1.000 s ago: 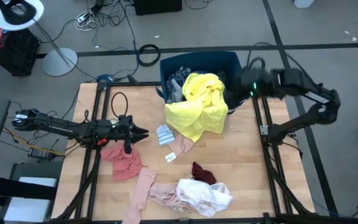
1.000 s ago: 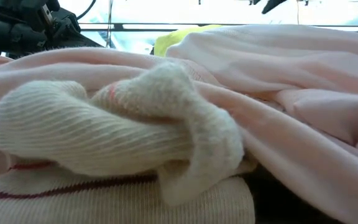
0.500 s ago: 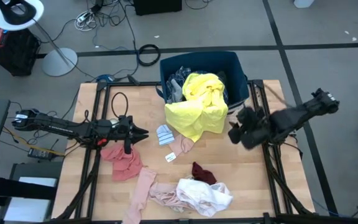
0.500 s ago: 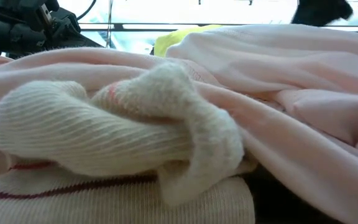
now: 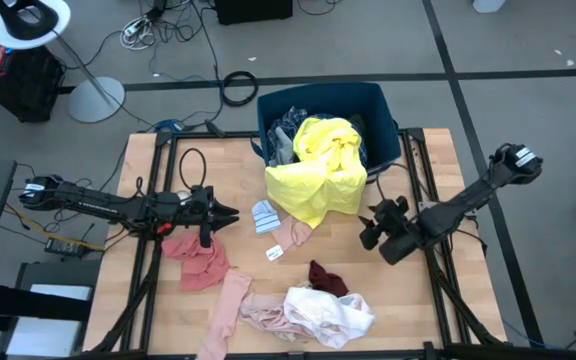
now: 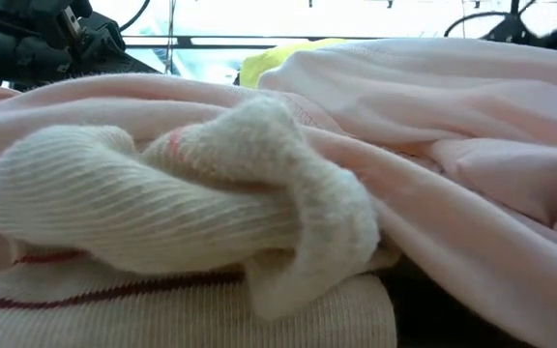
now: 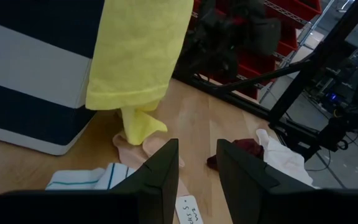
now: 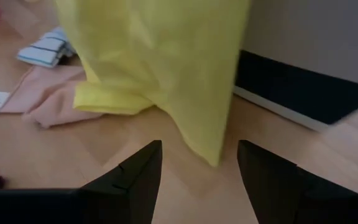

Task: Sort clothes
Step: Put the yellow shirt into the blue laundry bin

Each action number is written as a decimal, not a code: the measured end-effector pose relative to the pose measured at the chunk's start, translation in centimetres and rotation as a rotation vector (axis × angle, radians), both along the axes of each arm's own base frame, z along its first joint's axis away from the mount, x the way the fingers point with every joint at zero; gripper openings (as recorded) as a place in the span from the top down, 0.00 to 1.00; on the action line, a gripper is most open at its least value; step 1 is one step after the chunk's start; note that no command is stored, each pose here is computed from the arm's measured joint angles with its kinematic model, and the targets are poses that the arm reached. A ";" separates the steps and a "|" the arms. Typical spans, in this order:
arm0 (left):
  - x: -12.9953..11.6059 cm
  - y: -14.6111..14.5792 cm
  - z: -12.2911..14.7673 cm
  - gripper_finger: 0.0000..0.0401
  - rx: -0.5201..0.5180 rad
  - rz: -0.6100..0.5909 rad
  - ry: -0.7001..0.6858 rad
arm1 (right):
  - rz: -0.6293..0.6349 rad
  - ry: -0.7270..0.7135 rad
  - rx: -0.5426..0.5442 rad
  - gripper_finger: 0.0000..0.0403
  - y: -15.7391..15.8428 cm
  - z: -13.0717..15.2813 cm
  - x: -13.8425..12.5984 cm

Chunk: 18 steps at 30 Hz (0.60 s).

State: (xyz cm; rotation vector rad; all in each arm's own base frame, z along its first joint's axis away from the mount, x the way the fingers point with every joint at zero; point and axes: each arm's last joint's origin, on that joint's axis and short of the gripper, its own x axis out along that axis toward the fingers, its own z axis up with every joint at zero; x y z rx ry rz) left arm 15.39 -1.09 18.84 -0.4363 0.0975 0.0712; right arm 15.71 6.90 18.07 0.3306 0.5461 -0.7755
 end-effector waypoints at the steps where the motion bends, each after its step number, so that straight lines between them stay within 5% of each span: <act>1: 0.0 0.0 0.0 0.71 0.000 0.000 -0.001 | 0.011 -0.013 -0.014 0.48 -0.1 -0.6 0.1; 12: 0.0 0.0 0.0 0.71 0.000 0.001 -0.003 | 0.068 -0.121 -0.139 0.55 -3.6 -3.1 3.3; 15: 0.0 0.0 0.0 0.71 0.000 0.001 -0.003 | 0.129 -0.218 -0.079 0.66 -4.4 -2.4 4.8; 18: 0.0 0.0 0.0 0.71 0.000 0.000 -0.004 | 0.228 -0.311 -0.075 0.89 -4.6 -1.4 5.9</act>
